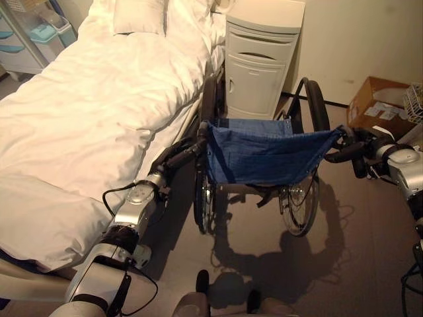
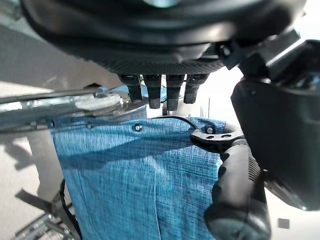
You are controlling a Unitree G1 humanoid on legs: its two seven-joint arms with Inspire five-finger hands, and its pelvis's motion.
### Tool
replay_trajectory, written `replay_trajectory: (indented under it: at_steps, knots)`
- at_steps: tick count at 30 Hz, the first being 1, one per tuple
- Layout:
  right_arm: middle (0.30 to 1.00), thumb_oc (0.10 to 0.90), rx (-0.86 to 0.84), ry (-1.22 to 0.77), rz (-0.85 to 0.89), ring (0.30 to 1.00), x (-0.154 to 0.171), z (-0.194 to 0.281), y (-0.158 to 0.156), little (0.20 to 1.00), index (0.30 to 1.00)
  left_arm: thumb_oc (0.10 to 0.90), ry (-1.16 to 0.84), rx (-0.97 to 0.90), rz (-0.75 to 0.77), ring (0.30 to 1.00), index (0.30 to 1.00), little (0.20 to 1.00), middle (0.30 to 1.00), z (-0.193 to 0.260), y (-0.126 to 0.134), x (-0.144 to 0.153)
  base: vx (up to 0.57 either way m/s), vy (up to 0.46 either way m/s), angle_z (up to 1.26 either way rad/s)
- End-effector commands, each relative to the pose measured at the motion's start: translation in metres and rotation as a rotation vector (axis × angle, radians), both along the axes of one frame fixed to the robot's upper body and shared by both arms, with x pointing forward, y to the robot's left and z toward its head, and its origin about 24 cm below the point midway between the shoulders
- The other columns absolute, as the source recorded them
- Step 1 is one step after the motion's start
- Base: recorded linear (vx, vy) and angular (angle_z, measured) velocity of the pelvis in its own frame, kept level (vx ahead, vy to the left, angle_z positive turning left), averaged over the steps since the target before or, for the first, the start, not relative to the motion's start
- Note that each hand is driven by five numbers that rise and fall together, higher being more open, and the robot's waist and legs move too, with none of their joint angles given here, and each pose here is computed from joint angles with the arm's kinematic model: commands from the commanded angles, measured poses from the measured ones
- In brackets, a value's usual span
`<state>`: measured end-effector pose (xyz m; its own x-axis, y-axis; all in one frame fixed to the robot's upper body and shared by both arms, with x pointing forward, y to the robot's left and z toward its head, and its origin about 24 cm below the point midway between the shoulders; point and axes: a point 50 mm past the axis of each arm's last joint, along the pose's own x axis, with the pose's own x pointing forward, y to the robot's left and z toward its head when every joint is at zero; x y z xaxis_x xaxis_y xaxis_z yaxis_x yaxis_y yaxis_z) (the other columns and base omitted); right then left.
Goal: Push the wheelchair next to the bed
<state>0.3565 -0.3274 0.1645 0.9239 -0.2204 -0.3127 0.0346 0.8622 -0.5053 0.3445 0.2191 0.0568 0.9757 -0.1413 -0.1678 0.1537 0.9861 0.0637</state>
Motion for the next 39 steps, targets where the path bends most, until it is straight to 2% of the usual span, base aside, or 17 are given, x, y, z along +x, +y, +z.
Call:
replay_trajectory:
  at_steps: [1,4,11,15,19,20,21,22,25,26,29,33,39]
  knots:
    - [0.900,0.800,0.018,-0.389,0.018,0.900,0.006,0.088,0.003,0.900,0.900,0.800,0.240,0.101,0.213,0.900,0.900,0.900,0.900,-0.055,0.070,-0.050,0.00,0.000,0.00]
    - [0.900,0.800,-0.028,-0.392,-0.021,0.900,0.001,0.091,-0.009,0.900,0.900,0.800,0.262,0.101,0.224,0.900,0.900,0.900,0.900,-0.060,0.073,-0.054,0.00,0.000,0.00]
    - [0.900,0.800,-0.298,-0.360,-0.101,0.900,-0.008,0.101,-0.028,0.900,0.900,0.800,0.289,0.065,0.258,0.900,0.900,0.900,0.900,-0.068,0.074,-0.057,-0.01,0.001,-0.02]
    - [0.900,0.800,-0.290,-0.347,-0.096,0.900,-0.008,0.098,-0.029,0.900,0.900,0.800,0.281,0.037,0.279,0.900,0.900,0.900,0.900,-0.069,0.074,-0.057,0.00,0.000,0.00]
    - [0.900,0.800,-0.185,-0.393,-0.100,0.900,-0.012,0.083,-0.031,0.900,0.900,0.800,0.196,-0.209,0.339,0.900,0.900,0.900,0.900,-0.068,0.076,-0.060,0.00,0.000,0.00]
    - [0.900,0.800,-0.160,-0.408,-0.105,0.900,-0.014,0.079,-0.033,0.900,0.900,0.800,0.173,-0.316,0.349,0.900,0.900,0.900,0.900,-0.069,0.075,-0.061,0.00,0.000,0.00]
    - [0.900,0.800,-0.124,-0.438,-0.117,0.900,-0.017,0.076,-0.036,0.900,0.900,0.800,0.134,-0.514,0.345,0.900,0.900,0.900,0.900,-0.071,0.071,-0.065,0.00,0.000,0.00]
    - [0.900,0.800,-0.122,-0.440,-0.118,0.900,-0.018,0.075,-0.037,0.900,0.900,0.800,0.130,-0.532,0.340,0.900,0.900,0.900,0.900,-0.072,0.071,-0.065,0.00,0.000,0.00]
    - [0.900,0.800,-0.063,-0.495,-0.150,0.900,-0.030,0.066,-0.046,0.900,0.900,0.800,-0.011,-0.995,0.284,0.900,0.900,0.900,0.900,-0.079,0.059,-0.078,0.01,-0.008,-0.01]
    - [0.900,0.800,-0.058,-0.498,-0.153,0.900,-0.031,0.065,-0.046,0.900,0.900,0.800,-0.028,-1.037,0.280,0.900,0.900,0.900,0.900,-0.079,0.058,-0.079,0.00,0.000,0.00]
    - [0.900,0.800,0.008,-0.504,-0.190,0.900,-0.042,0.052,-0.054,0.900,0.900,0.800,-0.197,-1.339,0.255,0.900,0.900,0.900,0.900,-0.081,0.056,-0.090,0.01,-0.028,0.10]
    - [0.900,0.800,0.153,-0.533,-0.211,0.900,-0.049,0.041,-0.057,0.900,0.900,0.800,-0.301,-1.484,0.302,0.900,0.900,0.900,0.900,-0.084,0.059,-0.098,0.01,-0.033,0.25]
    - [0.900,0.800,0.456,-0.619,-0.276,0.900,-0.062,0.016,-0.068,0.900,0.900,0.800,-0.259,-1.511,0.370,0.900,0.900,0.900,0.900,-0.097,0.061,-0.110,0.01,-0.016,0.09]
